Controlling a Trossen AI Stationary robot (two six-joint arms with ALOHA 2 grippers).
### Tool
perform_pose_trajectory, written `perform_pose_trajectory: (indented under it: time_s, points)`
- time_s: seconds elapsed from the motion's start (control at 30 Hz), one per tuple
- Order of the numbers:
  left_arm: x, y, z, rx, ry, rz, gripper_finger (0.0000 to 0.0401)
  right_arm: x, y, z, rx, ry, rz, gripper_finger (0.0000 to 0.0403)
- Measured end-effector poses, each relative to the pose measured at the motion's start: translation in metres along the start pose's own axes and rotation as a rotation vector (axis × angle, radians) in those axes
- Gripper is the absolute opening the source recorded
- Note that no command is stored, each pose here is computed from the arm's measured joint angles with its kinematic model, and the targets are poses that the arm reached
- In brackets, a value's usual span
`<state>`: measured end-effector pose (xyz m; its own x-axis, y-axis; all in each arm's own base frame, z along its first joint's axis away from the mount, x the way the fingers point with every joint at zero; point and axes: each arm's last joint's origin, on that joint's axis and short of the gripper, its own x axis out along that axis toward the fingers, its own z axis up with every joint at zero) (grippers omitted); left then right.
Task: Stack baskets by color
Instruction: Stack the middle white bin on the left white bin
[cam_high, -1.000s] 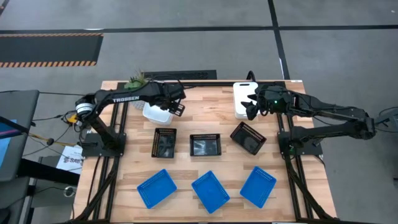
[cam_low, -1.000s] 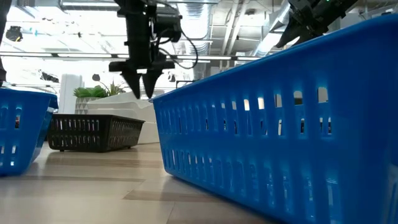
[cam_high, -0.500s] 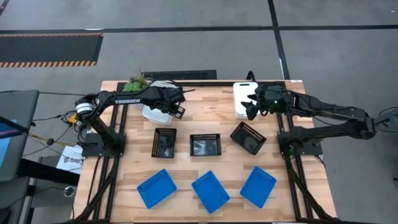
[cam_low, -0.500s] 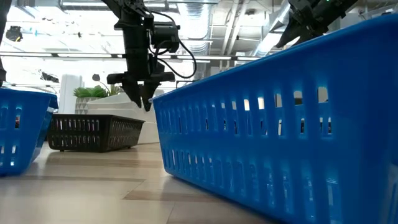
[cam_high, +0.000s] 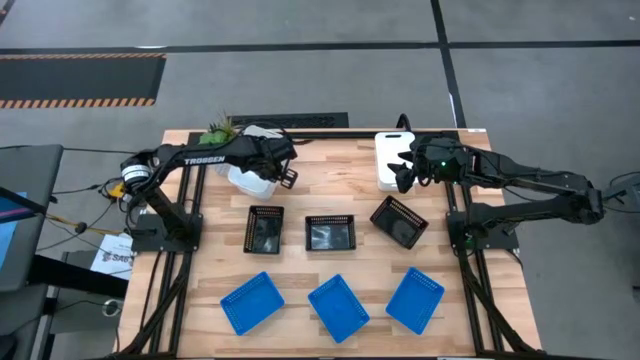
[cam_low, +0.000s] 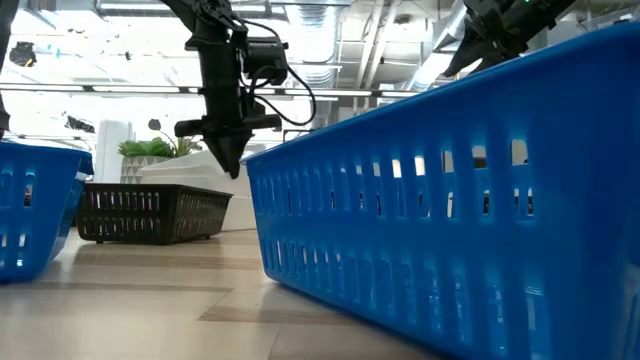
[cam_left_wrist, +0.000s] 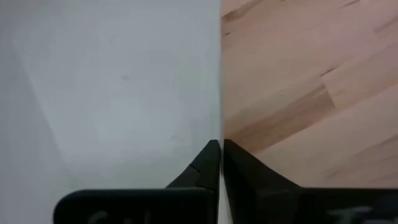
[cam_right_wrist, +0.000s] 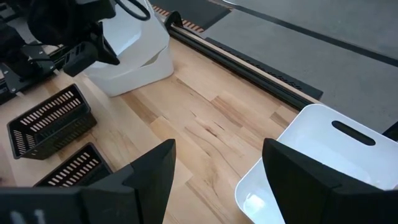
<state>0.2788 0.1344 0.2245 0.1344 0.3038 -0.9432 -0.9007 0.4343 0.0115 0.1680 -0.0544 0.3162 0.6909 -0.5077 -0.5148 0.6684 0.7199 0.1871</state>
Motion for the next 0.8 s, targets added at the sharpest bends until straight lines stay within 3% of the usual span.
perform_pose_trajectory:
  time_s: [0.37,0.8]
  points:
    - [-0.032,0.0,0.012,-0.006,0.031,0.013,0.0,0.0,0.0,0.0,0.0,0.0,0.0,0.0264]
    - [-0.046,0.002,0.002,0.06,0.132,0.073,0.0,0.0,0.0,0.0,0.001,0.0,0.0,0.0264]
